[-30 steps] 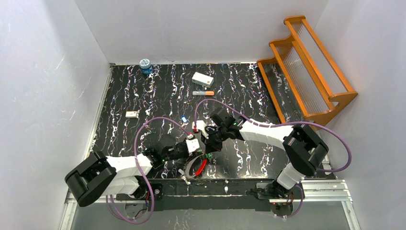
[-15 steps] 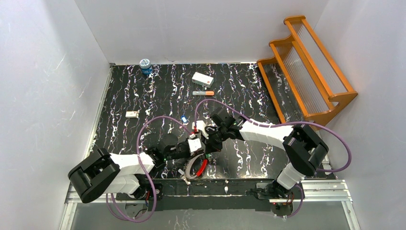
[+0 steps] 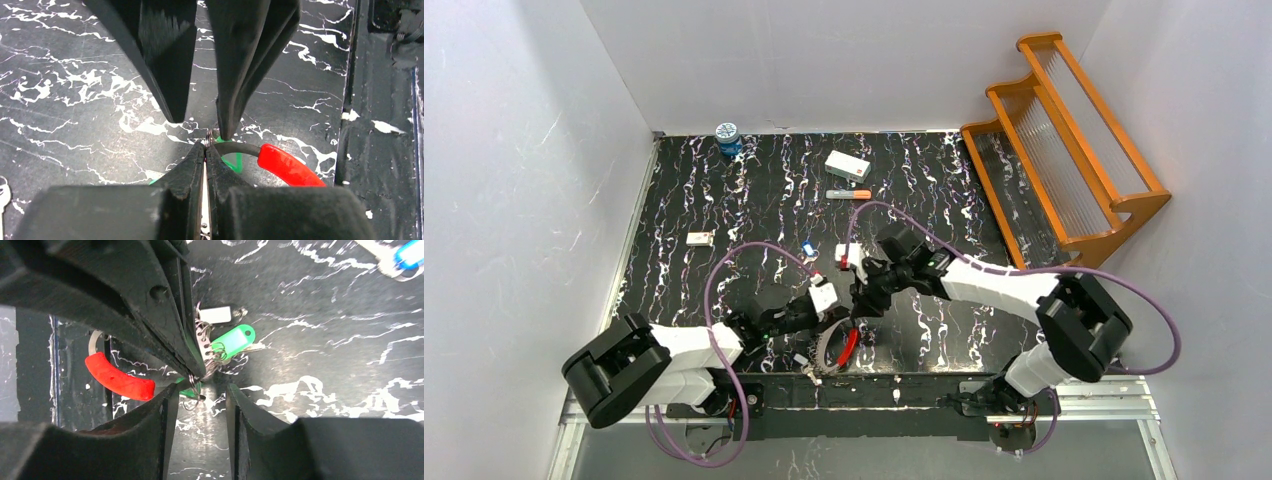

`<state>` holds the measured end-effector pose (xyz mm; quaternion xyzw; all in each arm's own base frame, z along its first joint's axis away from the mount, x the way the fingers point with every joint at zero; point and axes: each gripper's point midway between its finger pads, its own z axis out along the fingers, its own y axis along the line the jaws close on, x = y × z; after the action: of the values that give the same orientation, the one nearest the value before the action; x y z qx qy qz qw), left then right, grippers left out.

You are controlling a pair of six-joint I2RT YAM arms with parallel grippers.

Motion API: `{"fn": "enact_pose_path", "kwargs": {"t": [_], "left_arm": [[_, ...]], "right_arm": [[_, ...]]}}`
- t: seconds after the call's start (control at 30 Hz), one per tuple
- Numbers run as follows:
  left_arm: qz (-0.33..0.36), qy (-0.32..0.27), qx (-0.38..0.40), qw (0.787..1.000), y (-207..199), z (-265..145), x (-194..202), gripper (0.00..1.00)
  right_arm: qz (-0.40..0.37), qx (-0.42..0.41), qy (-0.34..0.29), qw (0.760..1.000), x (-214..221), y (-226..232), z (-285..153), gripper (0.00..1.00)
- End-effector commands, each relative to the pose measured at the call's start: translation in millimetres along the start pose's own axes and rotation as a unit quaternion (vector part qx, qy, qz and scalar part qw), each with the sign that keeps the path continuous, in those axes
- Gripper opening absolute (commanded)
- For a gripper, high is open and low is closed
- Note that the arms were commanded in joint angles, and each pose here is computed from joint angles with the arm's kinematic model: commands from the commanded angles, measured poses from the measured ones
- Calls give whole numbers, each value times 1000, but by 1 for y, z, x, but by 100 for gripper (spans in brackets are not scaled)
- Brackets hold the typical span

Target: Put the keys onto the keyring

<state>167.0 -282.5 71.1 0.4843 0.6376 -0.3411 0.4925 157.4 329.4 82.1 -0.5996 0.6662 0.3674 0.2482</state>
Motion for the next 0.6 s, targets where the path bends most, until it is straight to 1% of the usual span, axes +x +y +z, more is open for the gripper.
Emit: {"fn": "enact_pose_path", "kwargs": {"t": [0.0, 0.07, 0.1, 0.17, 0.27, 0.43, 0.57], "left_arm": [[-31, -65, -40, 997, 8, -6, -25, 0], [-45, -80, -49, 995, 9, -9, -28, 0], [-42, -95, -52, 993, 10, -11, -34, 0], [-49, -120, -54, 990, 9, -15, -42, 0], [-43, -153, -54, 986, 7, -21, -53, 0], [-29, -174, -38, 984, 1, -24, -62, 0], [-26, -179, -33, 983, -1, -25, -64, 0]], "right_arm": [[-36, 19, -101, 994, -42, -6, -19, 50], [-27, 18, -127, 991, -44, -8, -28, 50], [-21, 17, -138, 990, -45, -9, -32, 50], [-9, 12, -159, 987, -45, -13, -42, 49], [-4, -10, -179, 984, -46, -10, -51, 46], [-7, -46, -194, 980, -51, 2, -52, 46], [-3, -63, -200, 978, -53, 6, -51, 48]]}}
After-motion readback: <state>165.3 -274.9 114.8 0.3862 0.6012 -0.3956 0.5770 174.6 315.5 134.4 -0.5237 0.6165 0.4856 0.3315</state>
